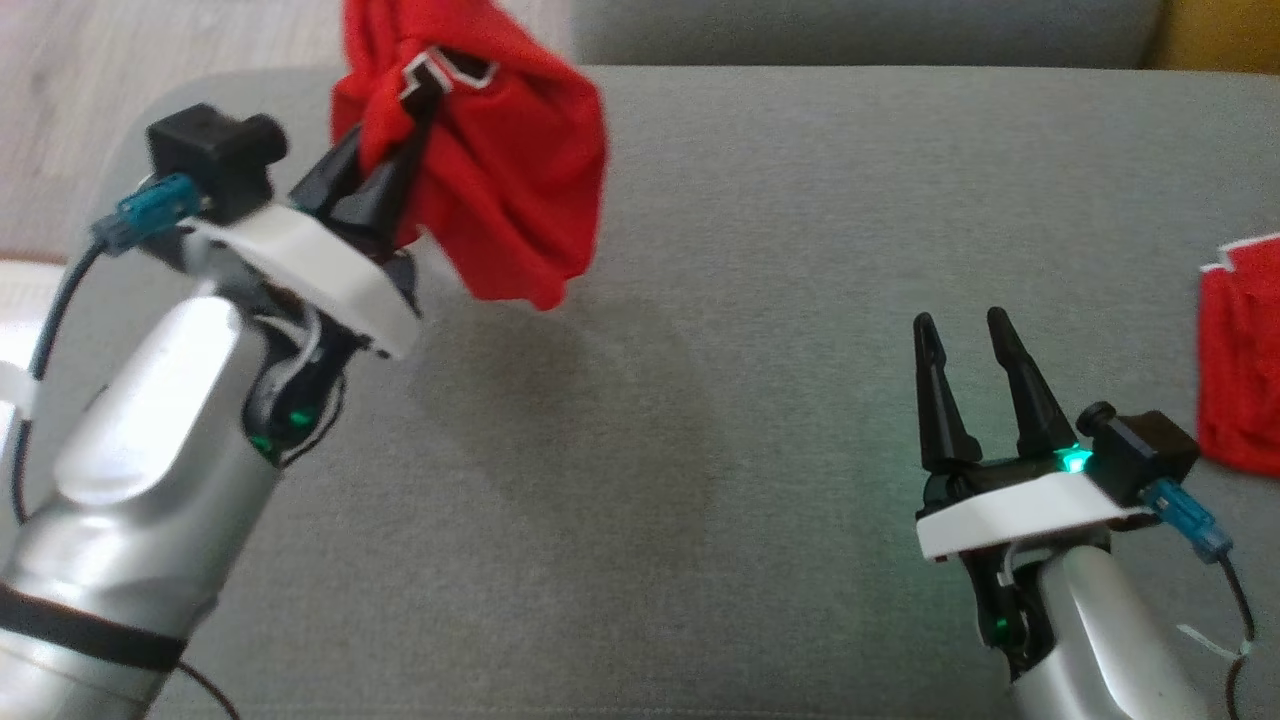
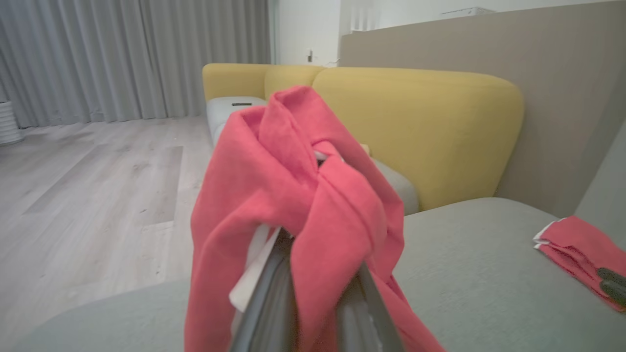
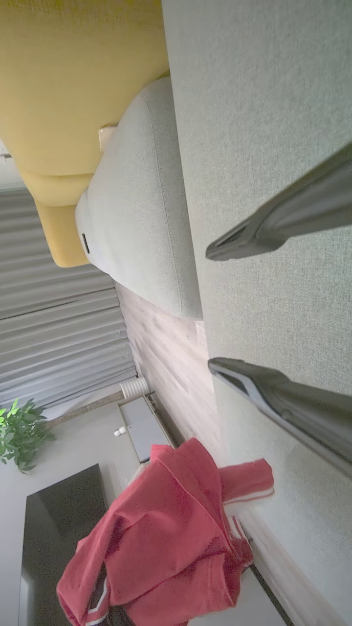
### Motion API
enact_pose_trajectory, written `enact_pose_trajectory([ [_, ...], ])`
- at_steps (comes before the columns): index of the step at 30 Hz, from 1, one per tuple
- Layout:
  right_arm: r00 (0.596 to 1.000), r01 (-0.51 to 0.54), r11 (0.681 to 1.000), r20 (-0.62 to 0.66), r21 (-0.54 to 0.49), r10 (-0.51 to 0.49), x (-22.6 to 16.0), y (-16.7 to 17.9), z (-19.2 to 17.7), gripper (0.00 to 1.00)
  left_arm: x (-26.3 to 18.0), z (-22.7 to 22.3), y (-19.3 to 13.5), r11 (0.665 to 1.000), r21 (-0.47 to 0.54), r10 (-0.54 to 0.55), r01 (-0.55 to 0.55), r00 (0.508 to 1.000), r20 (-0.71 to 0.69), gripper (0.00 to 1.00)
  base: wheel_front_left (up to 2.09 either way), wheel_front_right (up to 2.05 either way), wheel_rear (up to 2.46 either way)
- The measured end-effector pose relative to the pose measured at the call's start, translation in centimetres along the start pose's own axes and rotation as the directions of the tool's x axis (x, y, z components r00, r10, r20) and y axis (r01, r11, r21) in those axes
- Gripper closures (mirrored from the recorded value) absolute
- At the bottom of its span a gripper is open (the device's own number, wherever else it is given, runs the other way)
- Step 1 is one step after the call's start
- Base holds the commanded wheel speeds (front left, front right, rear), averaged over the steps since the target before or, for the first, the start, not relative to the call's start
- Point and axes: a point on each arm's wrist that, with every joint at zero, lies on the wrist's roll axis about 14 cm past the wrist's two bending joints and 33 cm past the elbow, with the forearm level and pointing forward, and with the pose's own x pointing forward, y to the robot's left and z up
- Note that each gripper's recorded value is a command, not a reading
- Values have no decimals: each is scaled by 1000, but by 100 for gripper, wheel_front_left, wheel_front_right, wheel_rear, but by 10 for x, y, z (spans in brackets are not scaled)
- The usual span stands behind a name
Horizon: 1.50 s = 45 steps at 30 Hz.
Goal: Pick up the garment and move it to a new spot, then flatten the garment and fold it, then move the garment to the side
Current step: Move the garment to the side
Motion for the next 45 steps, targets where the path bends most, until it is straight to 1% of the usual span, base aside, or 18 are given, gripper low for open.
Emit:
enact_pose_trajectory([
  [5, 999, 40, 999, 30, 2, -40, -10, -12, 12, 0, 17, 21, -44, 996, -29, -88, 90, 995, 47, 100, 0, 0, 0],
  [10, 994, 86, 996, 60, 8, -86, -20, -26, 22, 0, 34, 22, -86, 983, -68, -168, 171, 985, 45, 100, 0, 0, 0],
  [14, 988, 136, 991, 77, 11, -137, -29, -42, 28, 0, 49, 11, -119, 967, -110, -227, 228, 974, 23, 100, 0, 0, 0],
  [20, 972, 206, 978, 111, 18, -207, -40, -65, 40, 0, 71, -22, -163, 940, -137, -323, 313, 945, -56, 100, 0, 0, 0],
  [21, 968, 217, 976, 121, 19, -218, -40, -70, 43, 0, 75, -28, -169, 935, -142, -336, 324, 939, -69, 98, 0, 0, 0],
  [22, 965, 228, 973, 128, 19, -229, -41, -74, 46, 0, 79, -35, -175, 931, -137, -350, 338, 933, -80, 56, 0, 0, 0],
  [23, 961, 240, 971, 136, 18, -240, -42, -78, 49, 0, 84, -41, -180, 927, -138, -362, 349, 928, -87, 0, 0, 0, 0],
  [25, 956, 261, 965, 138, 14, -260, -44, -86, 50, 0, 93, -54, -190, 918, -133, -387, 373, 917, -100, 0, 0, 0, 0],
  [27, 951, 283, 959, 128, 13, -282, -48, -93, 47, 0, 104, -59, -194, 918, -137, -385, 373, 920, -71, 0, 0, 0, 0],
  [30, 944, 313, 950, 111, 13, -312, -53, -102, 41, 0, 123, -52, -188, 924, -177, -341, 338, 940, 13, 0, 0, 0, 0],
  [33, 942, 321, 947, 99, 15, -321, -53, -105, 37, 0, 128, -51, -179, 929, -189, -318, 319, 947, 38, 0, 0, 0, 0],
  [35, 945, 315, 949, 97, 9, -314, -50, -104, 36, 0, 127, -51, -166, 938, -189, -287, 289, 957, 39, 0, 0, 0, 0],
  [39, 953, 286, 958, 101, -2, -284, -41, -96, 36, 0, 115, -45, -129, 963, -178, -196, 201, 980, 47, 0, 0, 0, 0],
  [45, 973, 218, 976, 86, -23, -215, -31, -73, 31, 0, 68, -28, -75, 985, -160, -43, 58, 995, 94, 0, 0, 0, 0],
])
